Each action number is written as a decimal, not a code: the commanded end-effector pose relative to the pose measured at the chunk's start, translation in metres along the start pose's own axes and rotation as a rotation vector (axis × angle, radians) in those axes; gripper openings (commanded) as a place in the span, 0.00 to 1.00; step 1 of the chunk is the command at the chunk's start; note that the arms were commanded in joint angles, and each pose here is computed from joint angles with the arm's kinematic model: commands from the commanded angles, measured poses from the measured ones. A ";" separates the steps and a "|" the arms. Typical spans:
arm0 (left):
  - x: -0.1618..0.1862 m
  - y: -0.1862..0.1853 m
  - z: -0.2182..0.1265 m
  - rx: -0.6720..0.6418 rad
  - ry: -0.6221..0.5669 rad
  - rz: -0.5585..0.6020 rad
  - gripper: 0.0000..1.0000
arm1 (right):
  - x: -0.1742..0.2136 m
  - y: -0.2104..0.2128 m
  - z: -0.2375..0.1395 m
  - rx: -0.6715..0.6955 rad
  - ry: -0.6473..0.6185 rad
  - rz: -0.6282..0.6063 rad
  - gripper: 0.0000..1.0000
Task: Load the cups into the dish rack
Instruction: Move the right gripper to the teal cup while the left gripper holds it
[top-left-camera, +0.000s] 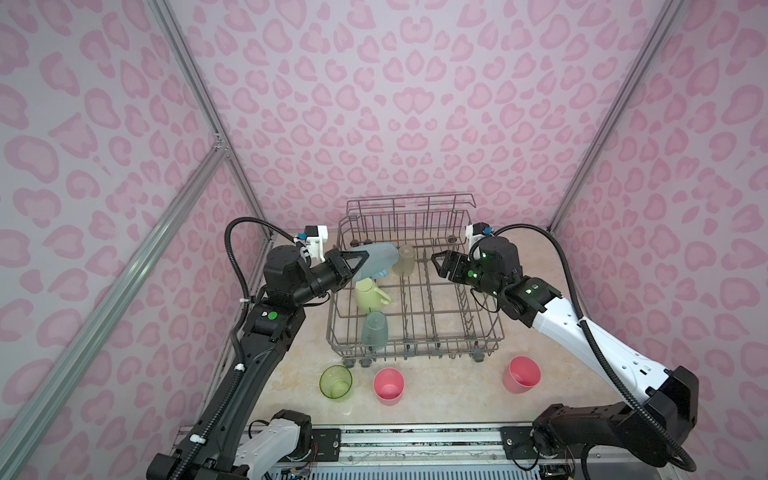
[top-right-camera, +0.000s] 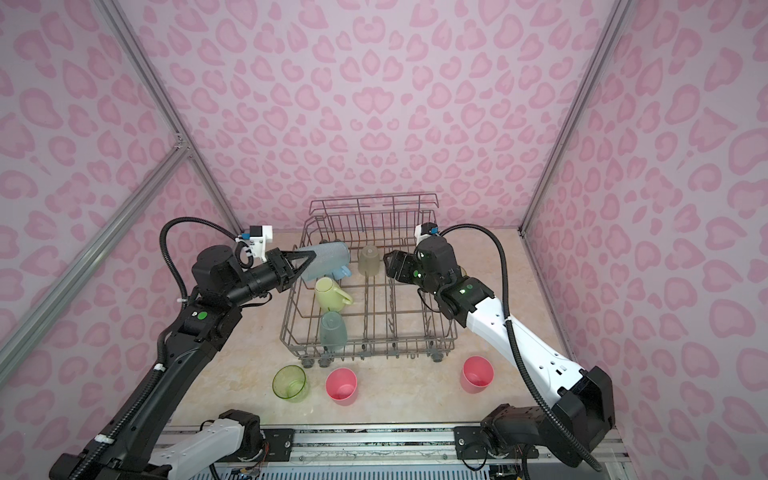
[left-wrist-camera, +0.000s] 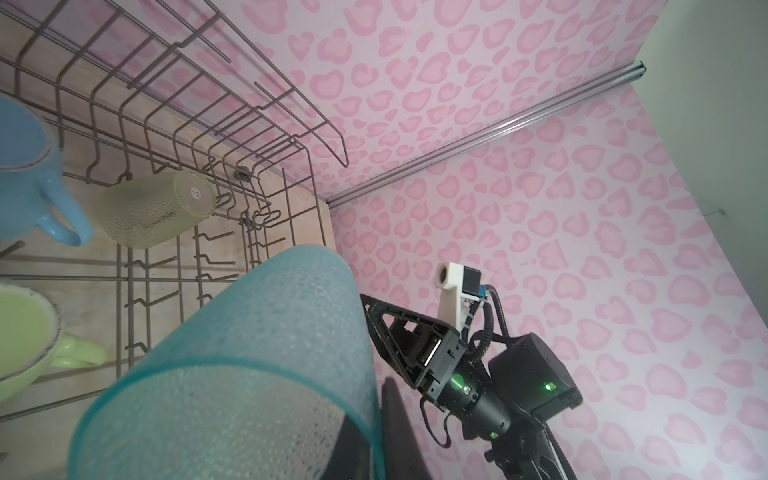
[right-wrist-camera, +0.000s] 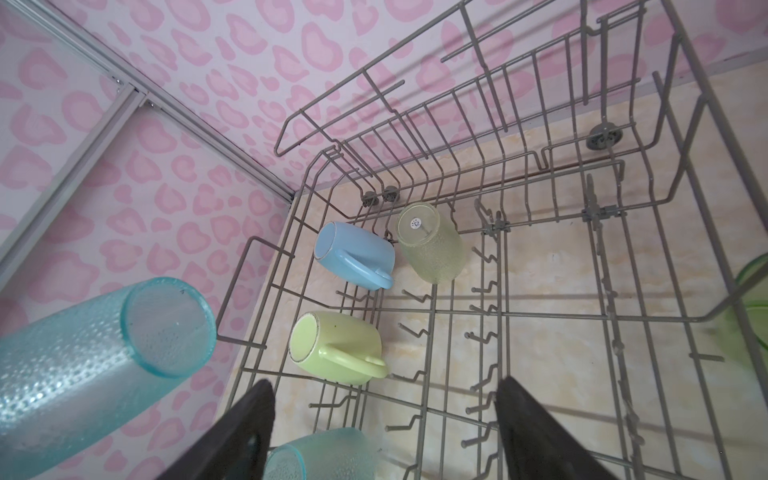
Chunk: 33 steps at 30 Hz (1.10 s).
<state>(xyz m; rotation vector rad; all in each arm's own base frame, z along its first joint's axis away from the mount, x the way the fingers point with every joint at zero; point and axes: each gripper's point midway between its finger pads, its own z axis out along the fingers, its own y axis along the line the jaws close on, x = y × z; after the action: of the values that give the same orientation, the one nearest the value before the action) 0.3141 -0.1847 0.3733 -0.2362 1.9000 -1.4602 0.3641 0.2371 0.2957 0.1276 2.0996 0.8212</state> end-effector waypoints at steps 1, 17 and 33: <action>-0.007 -0.022 0.009 0.111 -0.012 0.061 0.03 | -0.016 0.016 0.001 -0.092 -0.035 0.111 0.82; 0.001 -0.039 0.056 0.263 0.010 0.122 0.03 | -0.071 0.015 -0.011 -0.213 -0.192 0.477 0.84; 0.020 -0.059 0.080 0.356 0.015 0.175 0.03 | -0.070 0.025 0.004 -0.344 -0.142 0.648 0.86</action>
<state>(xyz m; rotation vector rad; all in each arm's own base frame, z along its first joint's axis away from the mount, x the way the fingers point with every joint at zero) 0.3348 -0.2764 0.3882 0.0496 1.7007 -1.6502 0.4056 0.2276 0.3477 0.6828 1.7986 1.4086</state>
